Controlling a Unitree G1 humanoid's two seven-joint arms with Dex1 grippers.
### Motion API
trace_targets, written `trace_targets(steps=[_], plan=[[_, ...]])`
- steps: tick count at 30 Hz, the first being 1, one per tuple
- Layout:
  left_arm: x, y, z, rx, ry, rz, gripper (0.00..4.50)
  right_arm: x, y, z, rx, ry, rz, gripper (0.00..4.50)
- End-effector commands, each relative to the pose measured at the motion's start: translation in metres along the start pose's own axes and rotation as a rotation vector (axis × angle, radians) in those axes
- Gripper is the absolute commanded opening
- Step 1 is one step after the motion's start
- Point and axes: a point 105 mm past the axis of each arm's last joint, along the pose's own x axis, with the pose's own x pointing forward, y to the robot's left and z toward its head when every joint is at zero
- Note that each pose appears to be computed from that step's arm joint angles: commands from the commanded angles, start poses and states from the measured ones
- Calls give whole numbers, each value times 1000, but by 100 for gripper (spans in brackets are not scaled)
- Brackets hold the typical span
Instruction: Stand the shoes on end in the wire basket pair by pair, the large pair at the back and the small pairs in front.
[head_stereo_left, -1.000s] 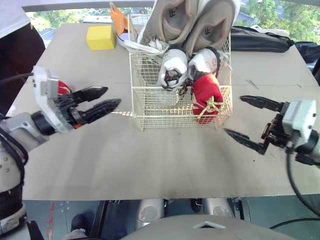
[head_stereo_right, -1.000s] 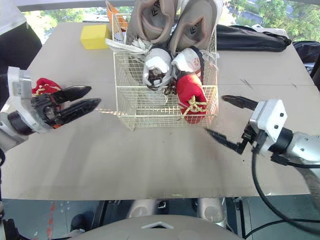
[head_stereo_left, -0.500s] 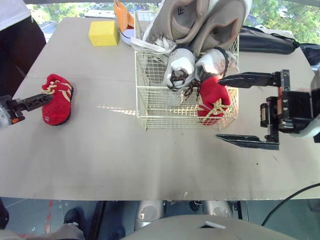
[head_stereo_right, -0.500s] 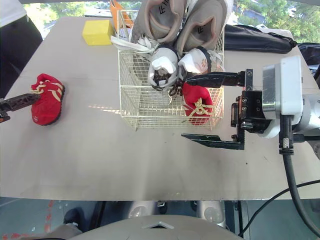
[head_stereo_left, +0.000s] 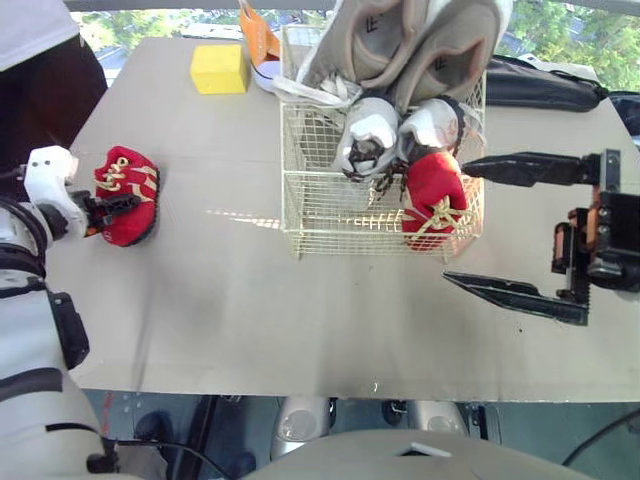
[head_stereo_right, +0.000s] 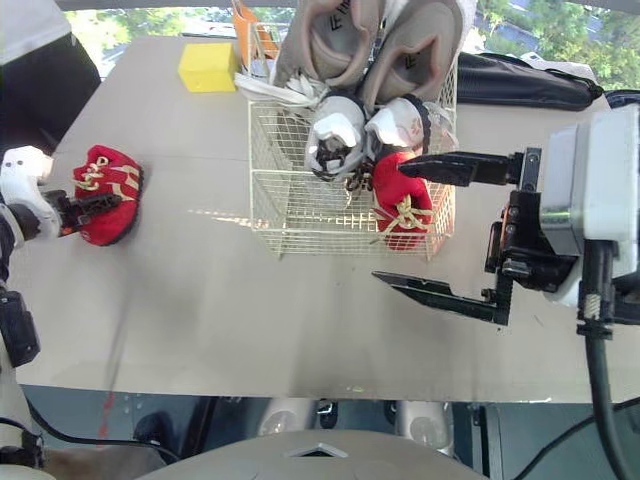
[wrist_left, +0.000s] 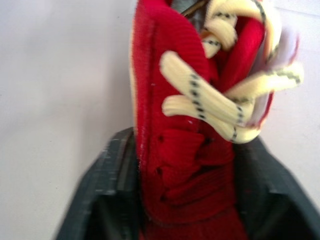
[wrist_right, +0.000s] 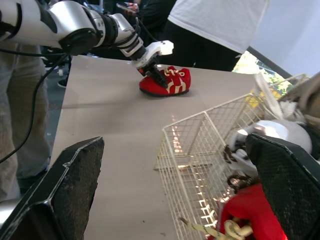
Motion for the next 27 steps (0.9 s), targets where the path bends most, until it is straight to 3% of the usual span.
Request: trace_targets(steps=[1, 4, 6, 12, 16, 18, 19, 20, 21, 27], plan=[[8, -26, -1, -100, -29, -194, 138, -2, 1, 5, -20, -8, -35, 450], [-2, -24, 4, -83, -58, -217, 85, -4, -3, -3, 5, -13, -41, 450], [-9, -30, 3, -63, -18, -270, 67, -5, -5, -7, 17, -25, -29, 450], [-29, -90, -38, 110, 195, -351, 61, 3, -12, -12, 24, -68, 30, 450], [-32, -119, -59, 195, 235, -301, 61, 10, -14, -18, 17, -73, 70, 450], [-37, -127, -60, 189, 228, -297, 157, 11, -14, -19, 16, -76, 86, 450], [-40, -125, -58, 191, 222, -288, 181, 11, -14, -18, 18, -84, 92, 450], [-45, -122, -54, 188, 214, -288, 250, 11, -13, -18, 19, -88, 99, 450], [-50, -121, -50, 163, 209, -302, 284, 10, -13, -18, 19, -88, 105, 450], [-76, -114, -38, 185, 301, -439, 284, 9, -9, -20, 16, -93, 108, 450]])
